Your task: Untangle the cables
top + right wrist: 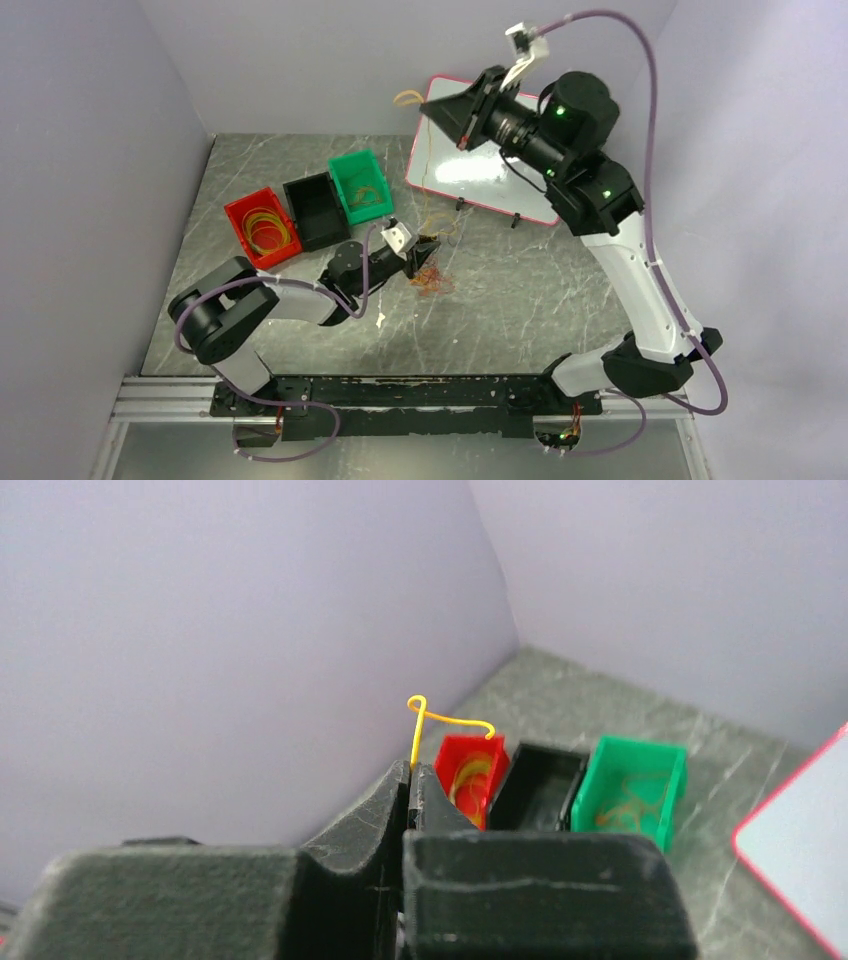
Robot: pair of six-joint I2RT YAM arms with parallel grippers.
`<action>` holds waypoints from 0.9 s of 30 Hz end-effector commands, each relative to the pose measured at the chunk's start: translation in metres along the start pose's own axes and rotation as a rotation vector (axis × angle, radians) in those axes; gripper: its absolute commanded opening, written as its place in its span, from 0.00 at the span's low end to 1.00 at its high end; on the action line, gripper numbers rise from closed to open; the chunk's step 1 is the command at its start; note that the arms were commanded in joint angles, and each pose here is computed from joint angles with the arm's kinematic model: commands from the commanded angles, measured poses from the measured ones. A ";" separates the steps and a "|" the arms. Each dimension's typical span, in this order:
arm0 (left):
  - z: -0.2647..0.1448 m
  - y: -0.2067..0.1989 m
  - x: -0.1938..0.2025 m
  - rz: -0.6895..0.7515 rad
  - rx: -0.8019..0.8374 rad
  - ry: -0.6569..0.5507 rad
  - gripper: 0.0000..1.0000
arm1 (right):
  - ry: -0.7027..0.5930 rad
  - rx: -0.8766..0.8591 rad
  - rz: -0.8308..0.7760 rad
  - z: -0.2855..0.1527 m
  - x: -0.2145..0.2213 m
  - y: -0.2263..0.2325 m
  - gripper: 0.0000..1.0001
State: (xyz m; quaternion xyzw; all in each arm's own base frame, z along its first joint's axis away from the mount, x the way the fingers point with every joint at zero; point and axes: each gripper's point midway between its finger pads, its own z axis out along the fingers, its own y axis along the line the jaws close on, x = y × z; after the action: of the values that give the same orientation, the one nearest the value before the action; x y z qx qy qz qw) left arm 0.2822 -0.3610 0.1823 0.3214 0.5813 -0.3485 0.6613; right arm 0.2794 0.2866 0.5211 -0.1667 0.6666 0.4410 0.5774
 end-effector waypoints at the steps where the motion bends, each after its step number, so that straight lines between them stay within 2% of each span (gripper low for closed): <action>1: 0.002 -0.024 -0.001 -0.052 0.093 -0.040 0.18 | -0.096 -0.013 -0.065 0.000 -0.043 0.013 0.00; 9: -0.012 -0.039 0.026 -0.105 0.117 0.021 0.16 | -0.236 0.016 -0.117 -0.011 -0.093 0.022 0.00; 17: -0.029 -0.044 0.062 -0.172 0.087 0.088 0.11 | -0.416 0.079 -0.130 -0.038 -0.137 0.024 0.00; 27: -0.037 -0.055 0.102 -0.219 0.087 0.165 0.11 | -0.603 0.108 -0.173 -0.074 -0.190 0.038 0.00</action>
State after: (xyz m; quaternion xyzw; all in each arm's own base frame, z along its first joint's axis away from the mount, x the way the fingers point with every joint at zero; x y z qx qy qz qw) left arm 0.2326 -0.3682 0.0895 0.3165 0.6385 -0.4103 0.5691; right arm 0.2850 0.2330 0.6428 -0.0922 0.5626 0.3837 0.7265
